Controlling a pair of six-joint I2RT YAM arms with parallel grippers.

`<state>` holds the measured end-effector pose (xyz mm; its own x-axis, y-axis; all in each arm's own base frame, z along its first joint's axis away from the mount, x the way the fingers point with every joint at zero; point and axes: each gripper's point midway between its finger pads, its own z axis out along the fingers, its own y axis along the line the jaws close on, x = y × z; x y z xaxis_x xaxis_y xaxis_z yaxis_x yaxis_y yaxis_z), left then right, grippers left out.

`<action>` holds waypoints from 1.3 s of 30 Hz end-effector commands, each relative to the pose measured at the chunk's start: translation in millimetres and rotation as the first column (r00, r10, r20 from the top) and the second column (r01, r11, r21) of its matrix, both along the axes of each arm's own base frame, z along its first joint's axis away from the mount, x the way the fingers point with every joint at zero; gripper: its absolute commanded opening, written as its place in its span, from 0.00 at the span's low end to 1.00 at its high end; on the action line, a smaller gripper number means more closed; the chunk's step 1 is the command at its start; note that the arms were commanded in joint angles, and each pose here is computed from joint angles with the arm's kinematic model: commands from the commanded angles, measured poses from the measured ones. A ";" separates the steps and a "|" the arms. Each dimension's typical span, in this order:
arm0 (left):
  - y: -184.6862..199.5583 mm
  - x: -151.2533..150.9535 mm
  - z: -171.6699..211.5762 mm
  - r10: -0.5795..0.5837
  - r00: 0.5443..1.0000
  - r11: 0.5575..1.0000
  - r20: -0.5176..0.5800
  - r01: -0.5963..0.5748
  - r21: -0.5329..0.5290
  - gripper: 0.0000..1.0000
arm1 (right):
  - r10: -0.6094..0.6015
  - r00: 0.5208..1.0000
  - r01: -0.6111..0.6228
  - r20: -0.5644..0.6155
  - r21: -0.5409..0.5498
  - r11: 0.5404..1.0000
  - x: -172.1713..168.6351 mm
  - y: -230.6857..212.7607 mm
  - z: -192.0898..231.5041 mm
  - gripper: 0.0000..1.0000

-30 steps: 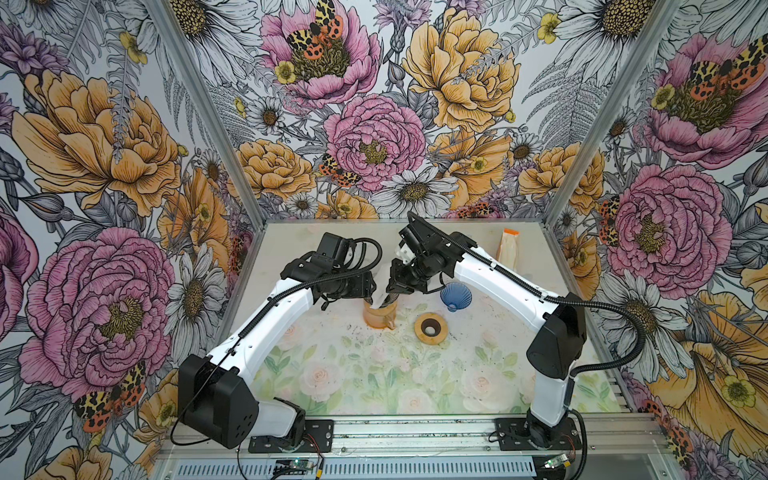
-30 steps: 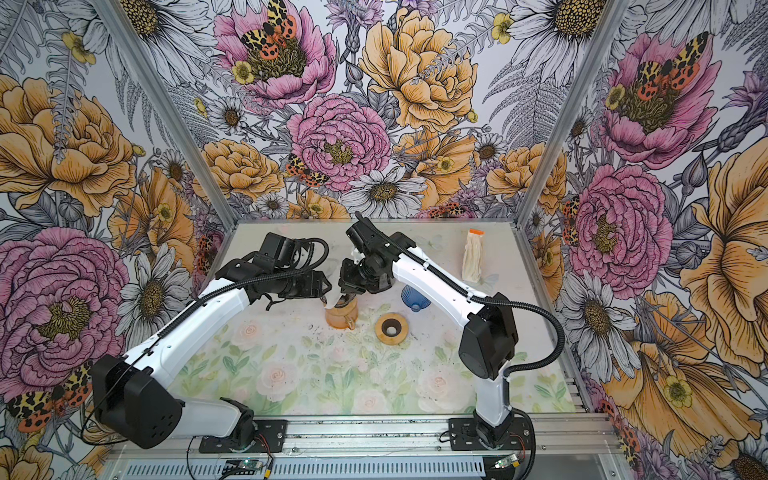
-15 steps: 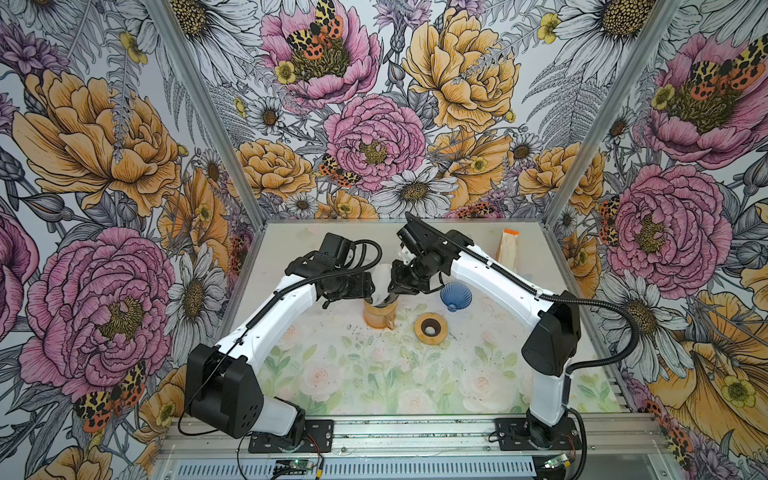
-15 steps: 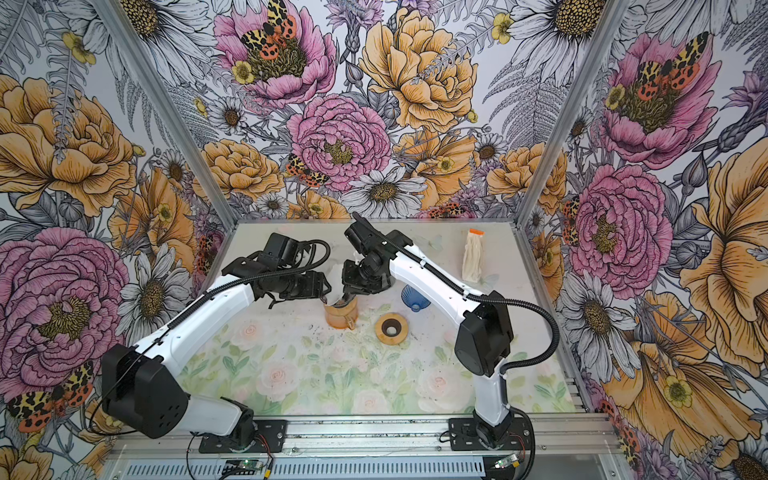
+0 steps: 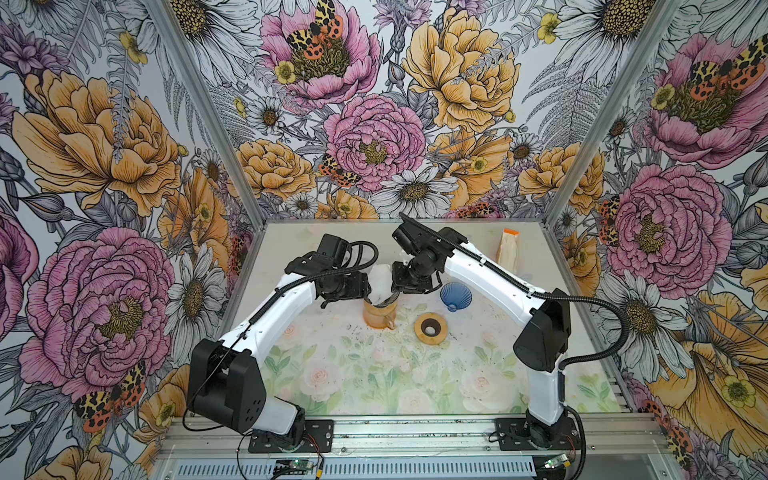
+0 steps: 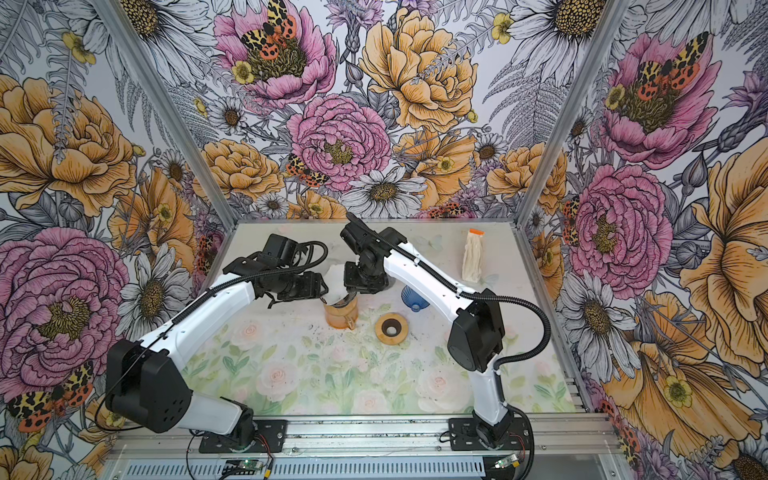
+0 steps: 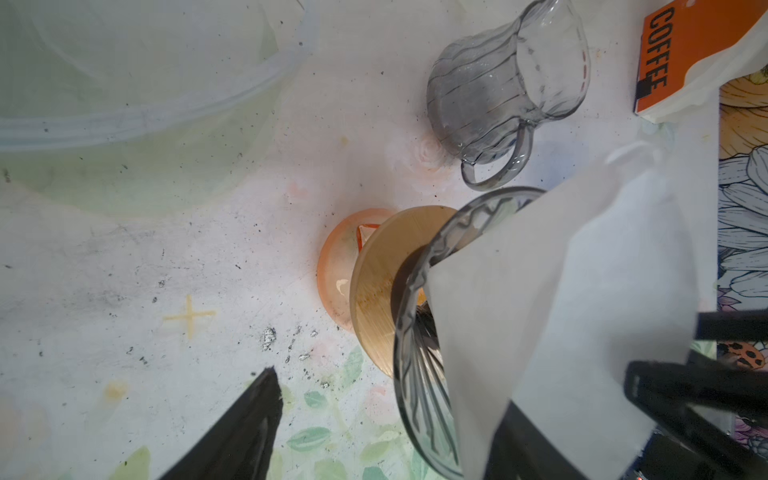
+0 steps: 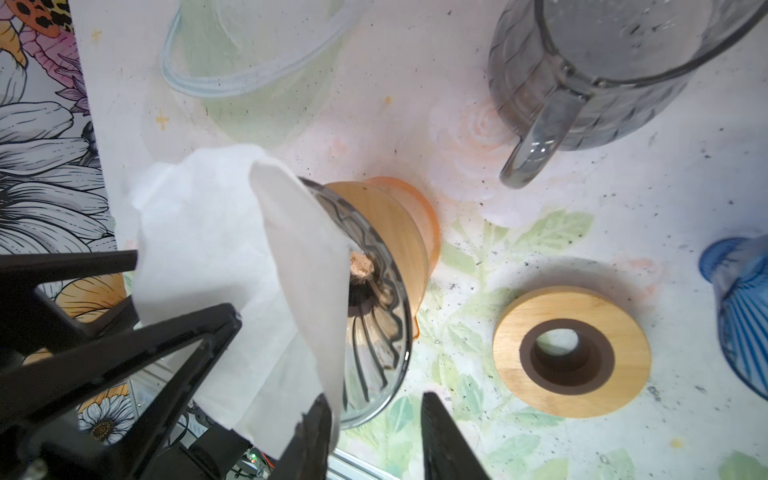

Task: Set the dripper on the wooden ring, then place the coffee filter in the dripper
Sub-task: 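Lower the white filter into the clear dripper held by the left gripper, then push the filter down inside the dripper and open the right gripper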

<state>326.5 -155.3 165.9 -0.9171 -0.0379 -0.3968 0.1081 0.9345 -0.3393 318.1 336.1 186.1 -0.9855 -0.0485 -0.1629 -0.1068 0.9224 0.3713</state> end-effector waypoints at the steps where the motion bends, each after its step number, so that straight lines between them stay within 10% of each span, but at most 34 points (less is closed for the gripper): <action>1: 0.9 5.6 -1.6 -0.008 1.000 1.000 0.016 0.008 -0.015 0.72 | 0.015 0.999 -0.014 0.032 -0.050 0.999 7.9 -2.3 -6.0 0.40; 39: -2.3 6.9 -25.3 -0.014 0.999 0.999 -0.040 0.012 -0.037 0.71 | 0.095 0.992 -0.083 0.088 -0.133 0.988 28.7 8.0 -27.1 0.54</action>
